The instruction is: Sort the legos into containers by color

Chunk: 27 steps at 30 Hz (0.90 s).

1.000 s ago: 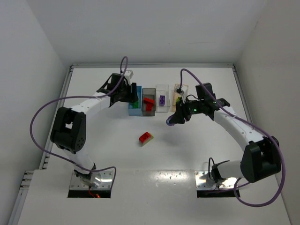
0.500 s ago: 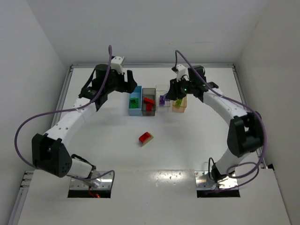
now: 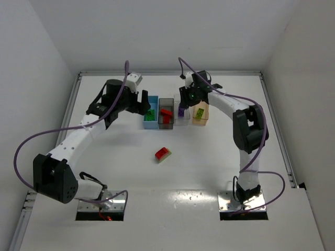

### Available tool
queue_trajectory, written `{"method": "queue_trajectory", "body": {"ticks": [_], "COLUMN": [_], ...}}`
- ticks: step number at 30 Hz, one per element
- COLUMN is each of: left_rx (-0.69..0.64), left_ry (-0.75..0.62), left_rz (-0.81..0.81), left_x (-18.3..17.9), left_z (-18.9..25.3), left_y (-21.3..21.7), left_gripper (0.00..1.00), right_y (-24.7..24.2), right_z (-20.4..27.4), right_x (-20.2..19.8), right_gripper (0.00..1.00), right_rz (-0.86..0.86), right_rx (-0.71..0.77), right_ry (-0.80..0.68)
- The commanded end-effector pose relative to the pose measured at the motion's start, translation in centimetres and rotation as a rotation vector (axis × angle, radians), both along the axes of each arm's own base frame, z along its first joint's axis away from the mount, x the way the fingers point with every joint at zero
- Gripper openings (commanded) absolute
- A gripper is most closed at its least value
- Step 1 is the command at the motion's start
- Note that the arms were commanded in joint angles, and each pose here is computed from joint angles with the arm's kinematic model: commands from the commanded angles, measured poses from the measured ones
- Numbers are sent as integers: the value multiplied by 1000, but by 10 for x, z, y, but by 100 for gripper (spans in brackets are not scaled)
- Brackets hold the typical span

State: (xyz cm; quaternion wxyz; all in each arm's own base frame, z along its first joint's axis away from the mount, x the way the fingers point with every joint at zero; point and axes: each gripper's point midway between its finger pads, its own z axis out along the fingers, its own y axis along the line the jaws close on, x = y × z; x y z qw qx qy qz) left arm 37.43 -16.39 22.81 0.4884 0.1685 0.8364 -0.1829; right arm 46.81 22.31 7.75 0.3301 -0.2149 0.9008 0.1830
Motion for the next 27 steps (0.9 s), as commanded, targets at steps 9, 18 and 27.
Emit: {"method": "queue_trajectory", "body": {"ticks": [9,18,27], "left_rx": [-13,55,158], "left_ry": [-15,131,231], "left_rz": [-190,-536,-568], "left_x": [-31,-114,-164], "left_z": [-1,-51,-104], "left_y": [-10,-41,-75], "left_gripper": [90,80,74], "right_y": [13,-42,-116], "right_z": [32,112,114], "right_x": [10,-34,-95], "right_gripper": [63,63,63], "right_rz": [-8,-104,-222], "right_rx": [-9,-2,-105], "right_ry": [-103,-253,-263]}}
